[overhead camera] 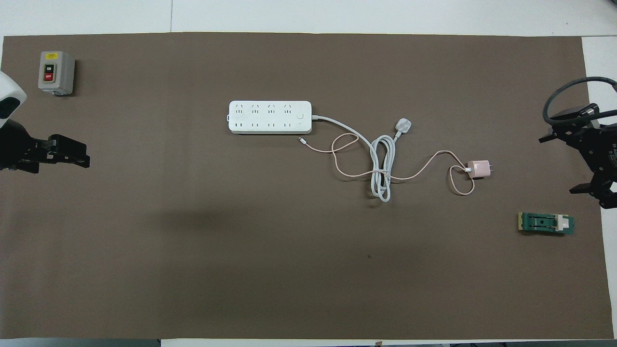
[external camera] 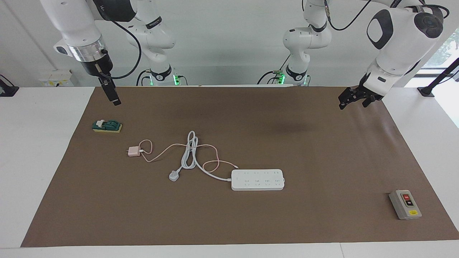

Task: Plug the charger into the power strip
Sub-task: 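Move the right gripper toward the pink charger plug, then open the right gripper and lower it over the pink charger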

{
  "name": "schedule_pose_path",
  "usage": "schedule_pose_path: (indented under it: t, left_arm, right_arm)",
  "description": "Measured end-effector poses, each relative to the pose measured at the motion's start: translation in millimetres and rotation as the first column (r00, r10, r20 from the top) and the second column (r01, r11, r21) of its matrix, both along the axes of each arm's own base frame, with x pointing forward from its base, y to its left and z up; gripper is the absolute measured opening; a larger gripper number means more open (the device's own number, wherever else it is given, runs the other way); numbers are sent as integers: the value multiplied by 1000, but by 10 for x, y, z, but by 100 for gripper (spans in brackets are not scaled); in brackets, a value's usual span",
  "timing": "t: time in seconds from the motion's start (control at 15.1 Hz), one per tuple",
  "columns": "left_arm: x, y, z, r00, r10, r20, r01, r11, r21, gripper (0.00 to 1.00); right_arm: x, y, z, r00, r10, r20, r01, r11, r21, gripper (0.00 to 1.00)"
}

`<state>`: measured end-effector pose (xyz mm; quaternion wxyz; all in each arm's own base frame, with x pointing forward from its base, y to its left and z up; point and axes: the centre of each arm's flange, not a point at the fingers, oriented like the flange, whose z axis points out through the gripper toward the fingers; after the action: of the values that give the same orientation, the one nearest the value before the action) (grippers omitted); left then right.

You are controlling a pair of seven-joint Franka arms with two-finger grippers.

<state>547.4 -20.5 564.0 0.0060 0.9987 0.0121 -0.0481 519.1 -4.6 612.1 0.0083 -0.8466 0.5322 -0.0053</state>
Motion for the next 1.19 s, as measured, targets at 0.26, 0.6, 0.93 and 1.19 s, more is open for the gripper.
schedule_pose_path:
  t: [0.26,0.6,0.93,1.19]
  left_arm:
    - [0,1,0,1000,0,0,0,1000,0,100]
    - [0,1,0,1000,0,0,0,1000,0,100]
    - [0,1,0,1000,0,0,0,1000,0,100]
    - [0,1,0,1000,0,0,0,1000,0,100]
  right_arm:
    - [37,-124,-47,990,-142,-2,142,987,78,100]
    - [270,-503,-427,965,-258,-40,260,942,212,100]
    - [540,-727,-1102,947,-290,-142,317,915,249,100]
    - [720,-773,-1499,960,-232,-159,267,927,264,100]
